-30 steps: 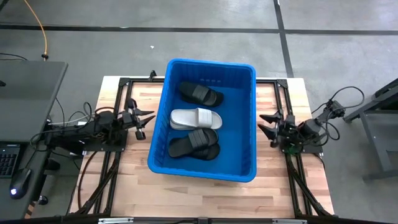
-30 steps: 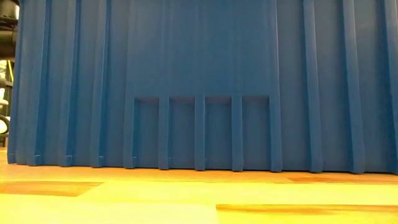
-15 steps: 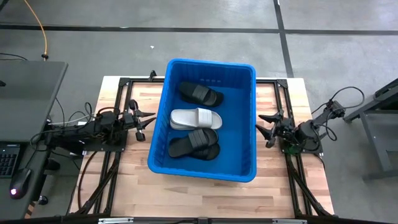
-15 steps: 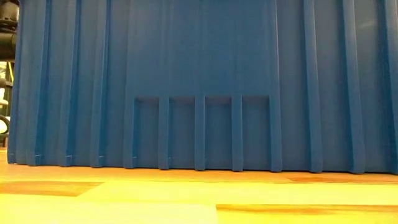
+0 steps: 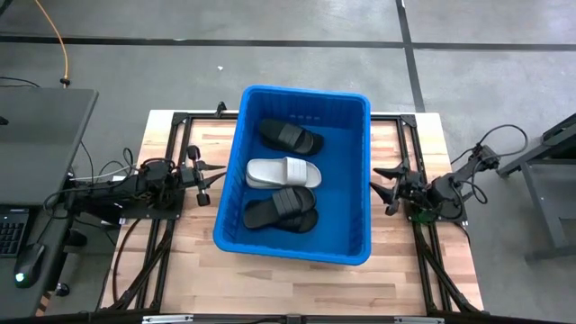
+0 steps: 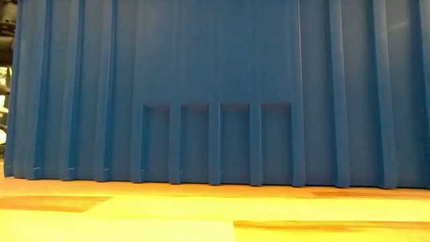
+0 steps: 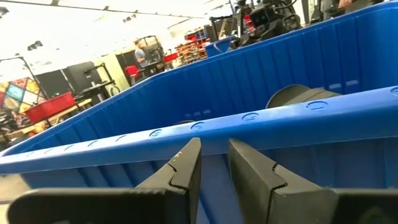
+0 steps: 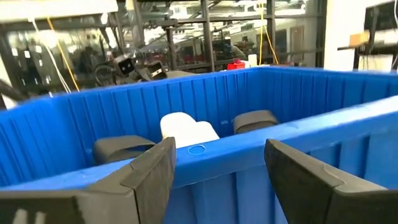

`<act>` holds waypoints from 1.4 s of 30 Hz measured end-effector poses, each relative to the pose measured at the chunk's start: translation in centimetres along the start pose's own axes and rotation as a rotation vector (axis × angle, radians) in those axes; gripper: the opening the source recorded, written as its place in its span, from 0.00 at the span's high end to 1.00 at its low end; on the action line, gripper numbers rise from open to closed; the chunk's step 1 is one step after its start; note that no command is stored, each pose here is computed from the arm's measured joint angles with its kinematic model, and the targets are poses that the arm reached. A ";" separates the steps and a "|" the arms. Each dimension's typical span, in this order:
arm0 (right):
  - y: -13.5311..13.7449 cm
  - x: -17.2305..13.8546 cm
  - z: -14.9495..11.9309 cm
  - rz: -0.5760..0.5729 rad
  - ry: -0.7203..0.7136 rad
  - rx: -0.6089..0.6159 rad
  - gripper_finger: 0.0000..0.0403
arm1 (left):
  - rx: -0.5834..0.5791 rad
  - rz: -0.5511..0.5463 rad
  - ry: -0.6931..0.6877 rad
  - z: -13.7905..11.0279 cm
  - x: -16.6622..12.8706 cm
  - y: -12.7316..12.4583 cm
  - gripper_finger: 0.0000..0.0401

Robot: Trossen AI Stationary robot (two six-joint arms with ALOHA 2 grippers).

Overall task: Pick and place slides into bin
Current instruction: Return to Home Position

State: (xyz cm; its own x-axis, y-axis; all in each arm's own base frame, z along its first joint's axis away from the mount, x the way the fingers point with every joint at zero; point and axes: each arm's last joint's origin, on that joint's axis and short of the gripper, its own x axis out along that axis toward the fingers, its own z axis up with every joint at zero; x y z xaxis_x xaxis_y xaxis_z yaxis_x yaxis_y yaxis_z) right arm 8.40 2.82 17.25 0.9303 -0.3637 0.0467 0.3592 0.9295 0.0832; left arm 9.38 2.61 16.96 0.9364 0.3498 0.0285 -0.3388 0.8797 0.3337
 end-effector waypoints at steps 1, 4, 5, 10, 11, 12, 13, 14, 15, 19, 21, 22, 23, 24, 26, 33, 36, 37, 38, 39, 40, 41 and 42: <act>0.0 0.0 0.1 -0.004 -0.009 0.035 0.41 | 0.000 0.011 0.002 0.0 0.0 0.0 0.82; 0.0 0.0 0.5 -0.004 -0.037 0.145 0.40 | 0.000 0.031 0.008 0.0 0.0 0.1 0.82; 0.0 0.0 0.7 -0.002 -0.047 0.183 0.40 | -0.001 0.031 0.007 0.0 0.0 0.1 0.82; 0.0 0.0 0.7 -0.003 -0.052 0.260 0.40 | -0.001 0.032 0.006 0.0 0.0 0.1 0.82; 0.0 0.0 0.7 -0.004 -0.052 0.261 0.40 | -0.001 0.032 0.006 0.0 0.0 0.1 0.82; 0.0 0.0 0.7 -0.003 -0.052 0.260 0.40 | -0.001 0.032 0.006 0.0 0.0 0.1 0.82; 0.0 0.0 0.8 -0.003 -0.052 0.261 0.40 | -0.001 0.033 0.006 0.0 0.0 0.1 0.82; 0.0 0.0 0.8 -0.003 -0.053 0.262 0.40 | -0.001 0.034 0.006 0.0 0.0 0.1 0.82; 0.0 0.0 0.8 -0.003 -0.053 0.262 0.40 | -0.001 0.035 0.006 0.0 0.0 0.1 0.82; 0.0 0.0 0.8 -0.004 -0.052 0.261 0.40 | -0.001 0.037 0.006 0.0 0.0 0.1 0.82; 0.0 0.0 0.7 -0.005 -0.050 0.257 0.40 | -0.001 0.037 0.006 0.0 0.0 0.1 0.82; 0.0 0.0 0.7 -0.006 -0.048 0.254 0.40 | -0.001 0.037 0.006 0.0 0.0 0.1 0.82; 0.0 0.0 0.7 -0.006 -0.047 0.253 0.40 | -0.001 0.038 0.006 0.0 0.0 0.1 0.82; 0.0 0.0 0.7 -0.007 -0.047 0.254 0.40 | -0.001 0.038 0.006 0.0 0.0 0.1 0.82; 0.0 0.0 0.7 -0.007 -0.048 0.254 0.40 | -0.001 0.039 0.007 0.0 0.0 0.1 0.82; 0.0 0.0 0.7 -0.007 -0.048 0.255 0.40 | -0.001 0.039 0.006 0.0 0.0 0.1 0.82; 0.0 0.0 0.7 -0.007 -0.049 0.256 0.40 | -0.001 0.039 0.006 0.0 0.0 0.1 0.82; 0.0 0.0 0.7 -0.007 -0.049 0.256 0.40 | -0.001 0.039 0.006 0.0 0.0 0.1 0.82; 0.0 0.0 0.7 -0.007 -0.049 0.256 0.40 | -0.001 0.039 0.006 0.0 0.0 0.1 0.82; 0.0 0.0 0.7 -0.007 -0.049 0.256 0.40 | -0.001 0.039 0.006 0.0 0.0 0.1 0.82; 0.0 0.0 0.7 -0.007 -0.049 0.256 0.40 | -0.001 0.039 0.006 0.0 0.0 0.1 0.82; 0.0 0.0 0.7 -0.007 -0.049 0.256 0.40 | -0.001 0.039 0.006 0.0 0.0 0.1 0.82; 0.0 0.0 0.7 -0.007 -0.049 0.256 0.40 | -0.001 0.039 0.006 0.0 0.0 0.1 0.82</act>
State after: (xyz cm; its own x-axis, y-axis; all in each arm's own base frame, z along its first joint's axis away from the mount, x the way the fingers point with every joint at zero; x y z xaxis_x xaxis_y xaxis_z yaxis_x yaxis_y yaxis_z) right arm 8.32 2.75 17.97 0.9210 -0.3784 0.0928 0.3296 0.8836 0.3326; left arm 9.34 2.72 17.03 0.9217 0.3863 0.0356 -0.3755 0.8656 0.3311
